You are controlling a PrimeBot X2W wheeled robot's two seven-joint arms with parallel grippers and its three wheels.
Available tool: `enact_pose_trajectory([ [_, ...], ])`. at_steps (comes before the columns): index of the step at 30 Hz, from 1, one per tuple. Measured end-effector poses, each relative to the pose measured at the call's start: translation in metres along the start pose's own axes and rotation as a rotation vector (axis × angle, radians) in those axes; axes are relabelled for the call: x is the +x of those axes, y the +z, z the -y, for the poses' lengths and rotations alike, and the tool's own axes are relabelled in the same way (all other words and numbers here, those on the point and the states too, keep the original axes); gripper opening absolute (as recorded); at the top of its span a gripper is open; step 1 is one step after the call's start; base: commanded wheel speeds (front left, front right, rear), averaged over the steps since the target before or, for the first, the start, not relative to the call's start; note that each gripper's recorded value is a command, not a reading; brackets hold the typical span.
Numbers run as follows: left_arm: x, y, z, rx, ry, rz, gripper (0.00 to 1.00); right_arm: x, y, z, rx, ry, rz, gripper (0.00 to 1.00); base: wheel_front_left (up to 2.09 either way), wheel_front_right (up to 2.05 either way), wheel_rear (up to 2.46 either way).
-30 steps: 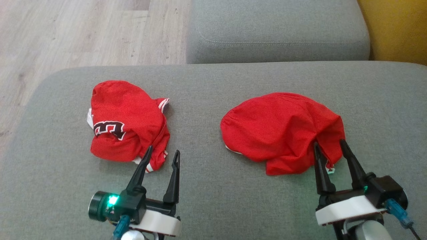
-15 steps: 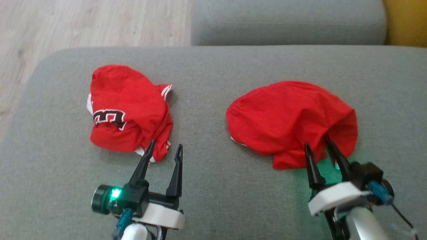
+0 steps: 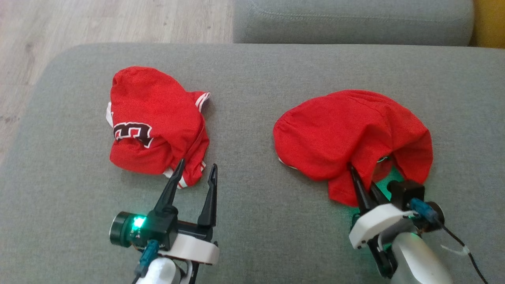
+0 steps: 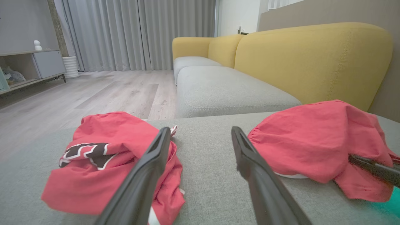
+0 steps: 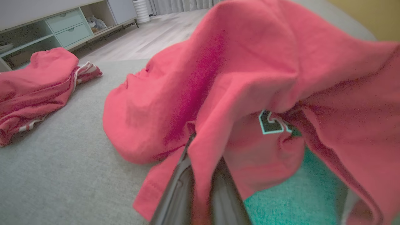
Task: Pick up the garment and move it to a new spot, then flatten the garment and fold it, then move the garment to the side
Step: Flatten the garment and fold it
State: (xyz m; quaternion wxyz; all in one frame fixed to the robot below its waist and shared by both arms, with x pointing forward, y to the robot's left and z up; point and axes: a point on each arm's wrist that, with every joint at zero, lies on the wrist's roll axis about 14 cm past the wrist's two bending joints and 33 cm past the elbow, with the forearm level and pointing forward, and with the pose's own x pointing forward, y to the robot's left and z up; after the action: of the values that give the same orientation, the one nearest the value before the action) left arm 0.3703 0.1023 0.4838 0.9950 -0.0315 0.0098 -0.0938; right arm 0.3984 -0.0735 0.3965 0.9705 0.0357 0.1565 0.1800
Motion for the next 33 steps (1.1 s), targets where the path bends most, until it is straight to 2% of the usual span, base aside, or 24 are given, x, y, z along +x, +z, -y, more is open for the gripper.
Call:
enact_pose_trajectory([
  [4, 0.0, 0.005, 0.0, 0.006, 0.001, 0.015, 1.0, 0.001, 0.018, -0.01, -0.008, 0.033, 0.053, 0.0, 0.0, 0.0, 0.0],
  [8, -0.002, 0.014, 0.002, 0.006, -0.002, 0.042, 1.0, -0.001, 0.051, -0.037, -0.023, 0.109, 0.155, 0.0, 0.0, 0.0, 0.0],
  [14, -0.013, 0.022, 0.005, 0.005, -0.005, 0.068, 1.0, -0.01, 0.131, -0.071, 0.0, 0.212, 0.38, 0.0, 0.0, 0.0, 0.0],
  [18, -0.022, 0.02, 0.004, 0.001, 0.006, 0.065, 1.0, -0.021, 0.194, -0.088, 0.082, 0.281, 0.522, 0.0, 0.0, 0.0, 0.0],
  [21, -0.024, 0.018, 0.002, -0.001, 0.016, 0.062, 1.0, -0.026, 0.215, -0.079, 0.164, 0.273, 0.565, 0.0, 0.0, 0.0, 0.0],
  [25, -0.025, 0.018, 0.002, 0.003, 0.016, 0.061, 1.0, -0.022, 0.202, -0.031, 0.303, 0.149, 0.51, 0.0, 0.0, 0.0, 0.0],
  [30, -0.02, 0.011, 0.005, 0.0, 0.002, 0.04, 1.0, -0.025, 0.112, 0.046, 0.394, -0.112, 0.284, 0.0, 0.0, 0.0, 0.0],
  [33, -0.016, 0.006, 0.009, -0.001, -0.016, 0.026, 1.0, -0.037, 0.072, 0.09, 0.427, -0.272, 0.21, 0.0, 0.0, 0.0, 0.0],
])
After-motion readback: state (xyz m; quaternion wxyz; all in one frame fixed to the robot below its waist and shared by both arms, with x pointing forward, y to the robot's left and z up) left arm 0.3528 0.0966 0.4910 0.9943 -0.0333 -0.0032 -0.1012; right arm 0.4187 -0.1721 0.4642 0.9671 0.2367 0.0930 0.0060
